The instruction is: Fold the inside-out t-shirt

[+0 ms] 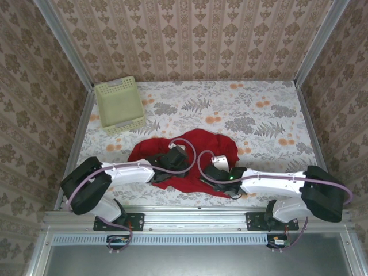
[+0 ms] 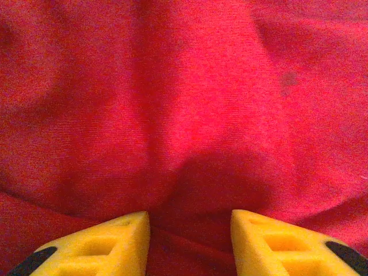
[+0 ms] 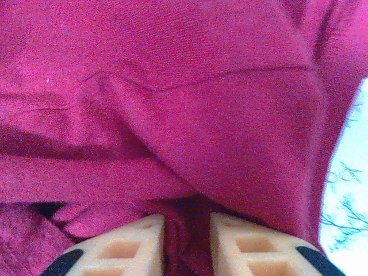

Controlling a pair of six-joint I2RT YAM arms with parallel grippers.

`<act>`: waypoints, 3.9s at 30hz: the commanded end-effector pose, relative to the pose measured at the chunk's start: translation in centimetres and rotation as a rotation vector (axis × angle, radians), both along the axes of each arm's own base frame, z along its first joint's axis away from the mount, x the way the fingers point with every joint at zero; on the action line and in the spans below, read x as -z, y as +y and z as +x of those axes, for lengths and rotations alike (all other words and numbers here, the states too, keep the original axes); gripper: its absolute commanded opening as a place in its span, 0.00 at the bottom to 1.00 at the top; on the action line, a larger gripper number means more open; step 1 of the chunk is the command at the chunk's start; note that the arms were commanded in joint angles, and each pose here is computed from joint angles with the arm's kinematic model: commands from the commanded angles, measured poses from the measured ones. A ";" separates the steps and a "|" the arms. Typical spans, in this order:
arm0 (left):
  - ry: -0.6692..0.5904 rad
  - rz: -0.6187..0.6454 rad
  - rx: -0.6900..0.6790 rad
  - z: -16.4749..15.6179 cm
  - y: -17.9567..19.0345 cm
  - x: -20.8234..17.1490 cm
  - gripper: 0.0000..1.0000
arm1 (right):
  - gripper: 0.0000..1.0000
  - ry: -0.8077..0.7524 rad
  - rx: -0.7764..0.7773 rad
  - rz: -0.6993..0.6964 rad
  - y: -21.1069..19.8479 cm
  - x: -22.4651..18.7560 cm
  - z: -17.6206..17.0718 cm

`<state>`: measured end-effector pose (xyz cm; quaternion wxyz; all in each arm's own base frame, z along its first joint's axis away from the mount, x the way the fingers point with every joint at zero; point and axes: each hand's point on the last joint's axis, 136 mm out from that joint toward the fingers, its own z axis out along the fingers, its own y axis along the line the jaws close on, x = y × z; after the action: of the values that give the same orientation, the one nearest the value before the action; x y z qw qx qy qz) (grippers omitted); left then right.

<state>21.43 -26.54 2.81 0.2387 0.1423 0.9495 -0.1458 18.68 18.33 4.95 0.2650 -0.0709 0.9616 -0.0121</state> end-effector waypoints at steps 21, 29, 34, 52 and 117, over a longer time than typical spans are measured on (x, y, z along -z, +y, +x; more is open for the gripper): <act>0.043 0.065 -0.077 0.3 2.0 1.3 0.40 | 0.31 0.000 -0.075 0.072 1.0 -2.0 -0.5; 0.044 0.075 -0.086 0.2 2.3 1.5 0.41 | 0.17 0.016 -0.086 0.044 1.8 -1.4 -0.1; 0.048 0.138 -0.128 0.4 3.5 2.0 0.41 | 0.00 -0.002 -0.074 0.028 0.8 -2.3 -0.2; 0.093 0.178 -0.233 4.1 5.3 2.6 0.42 | 0.00 -0.147 -0.013 0.108 -4.9 -9.3 -1.1; 0.077 -0.306 -0.056 2.2 -6.6 -3.7 0.32 | 0.57 -0.037 0.085 0.291 -4.1 -4.4 4.4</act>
<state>23.42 -32.10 5.47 0.2195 0.0655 0.9358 -0.2680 22.74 14.10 9.92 0.2873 -0.0016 0.9515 0.1102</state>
